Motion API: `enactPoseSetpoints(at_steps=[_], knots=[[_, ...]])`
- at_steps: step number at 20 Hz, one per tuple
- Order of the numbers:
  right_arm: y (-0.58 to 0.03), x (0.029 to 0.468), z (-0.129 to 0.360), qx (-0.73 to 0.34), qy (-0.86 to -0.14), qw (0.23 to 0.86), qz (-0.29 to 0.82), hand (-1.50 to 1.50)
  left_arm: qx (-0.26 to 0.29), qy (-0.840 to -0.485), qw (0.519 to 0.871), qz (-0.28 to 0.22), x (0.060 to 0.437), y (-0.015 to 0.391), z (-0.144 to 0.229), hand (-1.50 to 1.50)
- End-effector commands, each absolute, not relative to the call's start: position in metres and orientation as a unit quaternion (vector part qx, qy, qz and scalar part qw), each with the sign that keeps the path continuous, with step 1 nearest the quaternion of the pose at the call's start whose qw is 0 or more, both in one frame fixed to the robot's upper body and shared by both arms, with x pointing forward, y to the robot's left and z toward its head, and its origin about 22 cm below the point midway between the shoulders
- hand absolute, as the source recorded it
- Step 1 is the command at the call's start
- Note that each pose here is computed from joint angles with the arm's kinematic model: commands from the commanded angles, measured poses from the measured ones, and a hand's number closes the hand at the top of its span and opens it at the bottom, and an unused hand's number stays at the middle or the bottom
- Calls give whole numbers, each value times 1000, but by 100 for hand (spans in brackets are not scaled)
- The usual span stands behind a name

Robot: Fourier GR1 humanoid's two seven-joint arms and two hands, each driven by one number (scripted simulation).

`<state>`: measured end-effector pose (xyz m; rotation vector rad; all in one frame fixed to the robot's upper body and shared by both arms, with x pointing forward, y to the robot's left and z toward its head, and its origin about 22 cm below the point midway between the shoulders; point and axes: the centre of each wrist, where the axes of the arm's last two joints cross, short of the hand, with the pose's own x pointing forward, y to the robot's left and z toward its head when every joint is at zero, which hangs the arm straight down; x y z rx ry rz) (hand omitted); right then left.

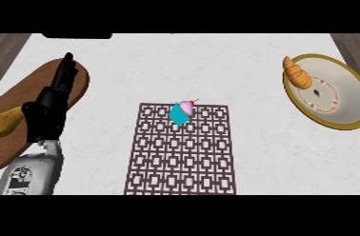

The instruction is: Pick the croissant from the placemat and place it in the bowl

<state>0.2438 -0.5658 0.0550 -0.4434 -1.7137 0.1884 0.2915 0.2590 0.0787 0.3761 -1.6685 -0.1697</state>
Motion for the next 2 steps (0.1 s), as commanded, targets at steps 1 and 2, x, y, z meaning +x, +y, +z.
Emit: enactPoseSetpoints(at_steps=[1, 2], knots=[[-581, 227, 66, -109, -792, 594, 87, -150, 163, -730, 659, -79, 290, 266, 79, 0], [-569, 232, 47, -102, -794, 592, 88, -150, 166, -728, 660, -81, 288, 267, 67, 0]])
